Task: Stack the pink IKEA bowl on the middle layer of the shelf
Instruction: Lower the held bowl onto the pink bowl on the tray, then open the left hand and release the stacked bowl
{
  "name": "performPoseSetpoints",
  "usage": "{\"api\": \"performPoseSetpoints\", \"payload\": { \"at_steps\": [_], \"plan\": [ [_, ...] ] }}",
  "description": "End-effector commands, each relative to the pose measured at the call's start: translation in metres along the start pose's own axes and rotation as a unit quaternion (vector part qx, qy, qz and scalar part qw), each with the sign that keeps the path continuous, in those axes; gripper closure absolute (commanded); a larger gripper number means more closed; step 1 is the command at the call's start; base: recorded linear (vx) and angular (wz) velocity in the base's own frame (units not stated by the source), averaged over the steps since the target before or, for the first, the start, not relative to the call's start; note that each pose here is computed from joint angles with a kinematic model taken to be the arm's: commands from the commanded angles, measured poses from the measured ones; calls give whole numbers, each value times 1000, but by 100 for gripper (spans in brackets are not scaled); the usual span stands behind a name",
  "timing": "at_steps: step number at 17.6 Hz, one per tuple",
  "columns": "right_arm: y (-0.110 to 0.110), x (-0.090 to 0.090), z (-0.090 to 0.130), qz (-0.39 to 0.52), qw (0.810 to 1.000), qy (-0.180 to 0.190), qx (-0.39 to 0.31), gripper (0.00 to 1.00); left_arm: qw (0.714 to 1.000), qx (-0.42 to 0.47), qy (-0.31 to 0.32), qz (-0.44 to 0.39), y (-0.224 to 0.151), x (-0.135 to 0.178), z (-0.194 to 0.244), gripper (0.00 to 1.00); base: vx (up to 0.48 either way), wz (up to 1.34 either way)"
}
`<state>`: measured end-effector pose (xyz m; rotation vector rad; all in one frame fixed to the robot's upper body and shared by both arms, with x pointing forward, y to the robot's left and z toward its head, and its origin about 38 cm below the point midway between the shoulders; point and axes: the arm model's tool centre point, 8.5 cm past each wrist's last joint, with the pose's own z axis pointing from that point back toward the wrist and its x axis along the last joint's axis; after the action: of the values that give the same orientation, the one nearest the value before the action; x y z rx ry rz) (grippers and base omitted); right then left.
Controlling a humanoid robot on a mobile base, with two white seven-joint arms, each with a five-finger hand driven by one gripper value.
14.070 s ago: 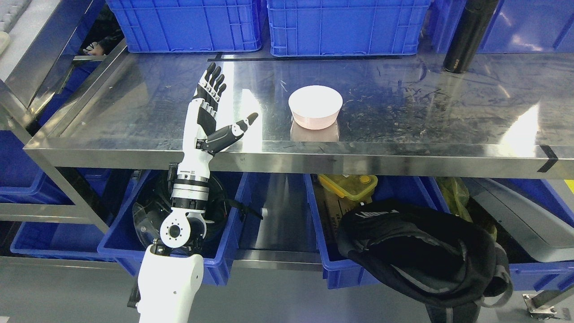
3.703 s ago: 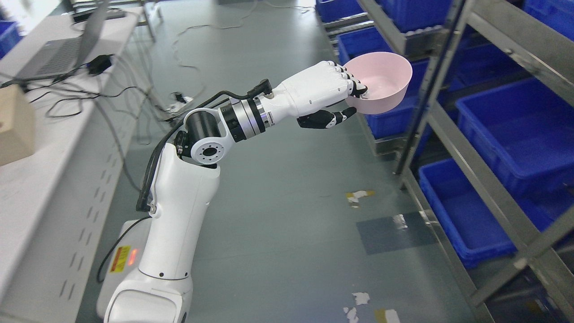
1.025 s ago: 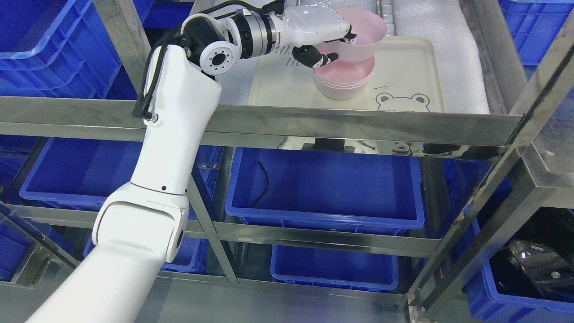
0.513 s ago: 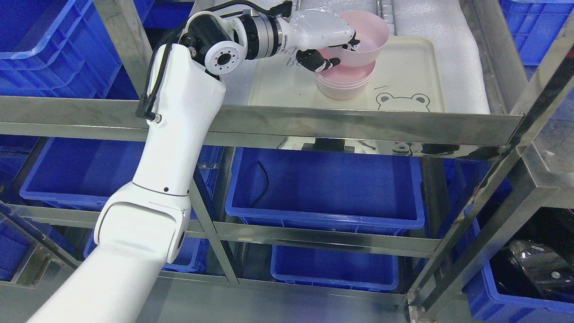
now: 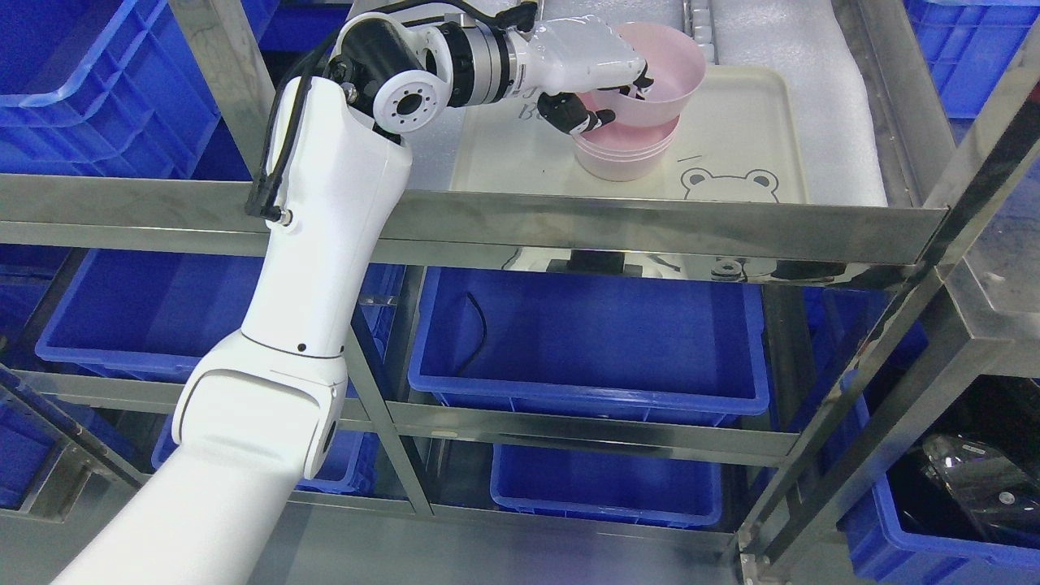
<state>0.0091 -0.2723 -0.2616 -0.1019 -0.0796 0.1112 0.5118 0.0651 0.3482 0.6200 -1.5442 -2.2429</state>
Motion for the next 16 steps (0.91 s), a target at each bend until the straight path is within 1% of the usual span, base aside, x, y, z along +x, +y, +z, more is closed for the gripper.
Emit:
{"api": "performPoseSetpoints", "payload": {
  "at_steps": [1,5,8,10,11,13,14,16],
  "plan": [
    [-11,-10,0,1,1000,4,-11,0,1000,0,2,-12,-3,6,9,98,0,0],
    [-11,-10,0,1,1000,4,-11,0,1000,4,8,-7,-2,2,15,97,0,0],
    [-11,-10,0,1,1000,4,-11,0,1000,11,20,1,-1,-9,25,96,0,0],
    [-11,-10,0,1,1000,4,-11,0,1000,16,24,5,-1,-13,28,93,0,0],
    [-11,-10,0,1,1000,4,-11,0,1000,16,24,6,-2,-13,28,88,0,0],
    [-11,-10,0,1,1000,4,-11,0,1000,14,22,2,-4,-12,27,67,0,0],
    [-11,-10,0,1,1000,4,-11,0,1000,11,20,0,-5,-11,26,58,0,0],
    [-11,-10,0,1,1000,4,-11,0,1000,7,18,4,-11,-9,24,55,0,0]
  ]
}}
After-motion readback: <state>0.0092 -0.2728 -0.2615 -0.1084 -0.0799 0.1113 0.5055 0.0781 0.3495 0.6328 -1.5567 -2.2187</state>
